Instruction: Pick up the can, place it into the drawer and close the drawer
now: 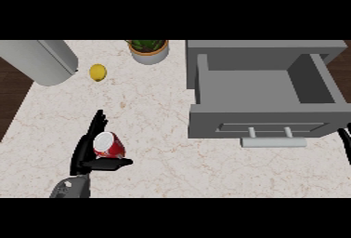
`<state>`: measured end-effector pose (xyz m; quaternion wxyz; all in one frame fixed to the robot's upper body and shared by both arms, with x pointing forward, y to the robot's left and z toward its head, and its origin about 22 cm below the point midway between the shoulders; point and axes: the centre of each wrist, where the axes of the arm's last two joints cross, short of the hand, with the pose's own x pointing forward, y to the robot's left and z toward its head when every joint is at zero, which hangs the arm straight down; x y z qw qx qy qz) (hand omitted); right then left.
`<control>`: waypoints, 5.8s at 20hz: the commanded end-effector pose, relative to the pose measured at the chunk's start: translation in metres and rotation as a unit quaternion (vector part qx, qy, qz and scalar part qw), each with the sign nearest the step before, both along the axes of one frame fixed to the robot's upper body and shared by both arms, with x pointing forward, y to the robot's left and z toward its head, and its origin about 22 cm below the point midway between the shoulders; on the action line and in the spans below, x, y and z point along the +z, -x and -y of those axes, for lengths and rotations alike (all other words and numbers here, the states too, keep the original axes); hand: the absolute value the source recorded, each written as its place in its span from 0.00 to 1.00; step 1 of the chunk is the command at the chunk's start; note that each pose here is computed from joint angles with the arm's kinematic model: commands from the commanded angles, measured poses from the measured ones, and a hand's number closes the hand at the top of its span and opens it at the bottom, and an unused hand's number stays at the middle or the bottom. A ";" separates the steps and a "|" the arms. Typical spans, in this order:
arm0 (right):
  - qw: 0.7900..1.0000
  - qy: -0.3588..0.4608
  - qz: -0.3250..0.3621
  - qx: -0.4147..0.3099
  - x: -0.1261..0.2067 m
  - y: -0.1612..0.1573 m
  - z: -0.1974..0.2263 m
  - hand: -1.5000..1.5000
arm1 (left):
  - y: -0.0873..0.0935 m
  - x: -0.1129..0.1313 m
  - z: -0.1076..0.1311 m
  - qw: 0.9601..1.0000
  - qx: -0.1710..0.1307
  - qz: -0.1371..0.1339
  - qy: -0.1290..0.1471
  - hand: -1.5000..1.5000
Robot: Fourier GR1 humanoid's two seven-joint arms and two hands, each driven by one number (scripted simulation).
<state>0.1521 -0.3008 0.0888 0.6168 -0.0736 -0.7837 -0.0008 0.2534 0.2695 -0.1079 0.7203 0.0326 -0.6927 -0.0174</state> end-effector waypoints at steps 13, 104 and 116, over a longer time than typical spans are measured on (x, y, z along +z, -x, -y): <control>1.000 -0.005 -0.002 -0.003 -0.001 0.010 -0.003 0.00 | 0.000 0.011 0.028 0.996 -0.057 0.025 0.061 1.00; 0.999 0.003 0.028 0.015 0.016 -0.029 -0.006 0.00 | -0.173 0.284 0.280 0.983 -0.021 0.128 -0.131 1.00; 0.999 0.010 0.041 0.026 0.027 -0.037 -0.015 0.00 | -0.177 0.277 0.275 0.982 0.007 0.123 -0.144 0.00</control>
